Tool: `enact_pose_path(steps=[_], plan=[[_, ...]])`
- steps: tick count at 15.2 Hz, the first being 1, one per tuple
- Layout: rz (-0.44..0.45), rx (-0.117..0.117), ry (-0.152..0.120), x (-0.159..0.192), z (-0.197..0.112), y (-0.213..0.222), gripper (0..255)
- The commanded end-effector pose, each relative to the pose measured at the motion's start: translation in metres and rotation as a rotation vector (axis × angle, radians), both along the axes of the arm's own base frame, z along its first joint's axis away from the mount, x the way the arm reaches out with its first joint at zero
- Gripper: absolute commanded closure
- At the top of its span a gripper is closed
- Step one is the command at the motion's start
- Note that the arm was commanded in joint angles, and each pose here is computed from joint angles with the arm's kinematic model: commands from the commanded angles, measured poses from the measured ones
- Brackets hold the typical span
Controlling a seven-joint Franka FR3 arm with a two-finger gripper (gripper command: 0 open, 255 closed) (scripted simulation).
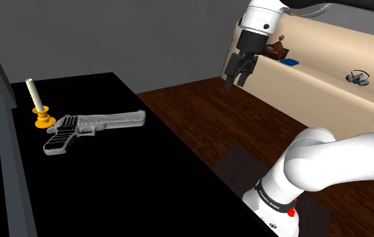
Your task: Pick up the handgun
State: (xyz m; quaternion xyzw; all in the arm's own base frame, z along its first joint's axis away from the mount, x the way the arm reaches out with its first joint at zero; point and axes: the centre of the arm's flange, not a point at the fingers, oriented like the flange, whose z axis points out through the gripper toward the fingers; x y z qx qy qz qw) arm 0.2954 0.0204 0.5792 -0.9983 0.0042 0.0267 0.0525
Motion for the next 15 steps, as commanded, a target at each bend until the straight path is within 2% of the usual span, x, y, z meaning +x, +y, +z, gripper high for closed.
enact_pose_path(steps=[1,15], plan=[[0.0,0.0,0.0,0.0,0.0,0.0,0],[0.479,-0.084,-0.035,0.146,-0.054,0.111,0]])
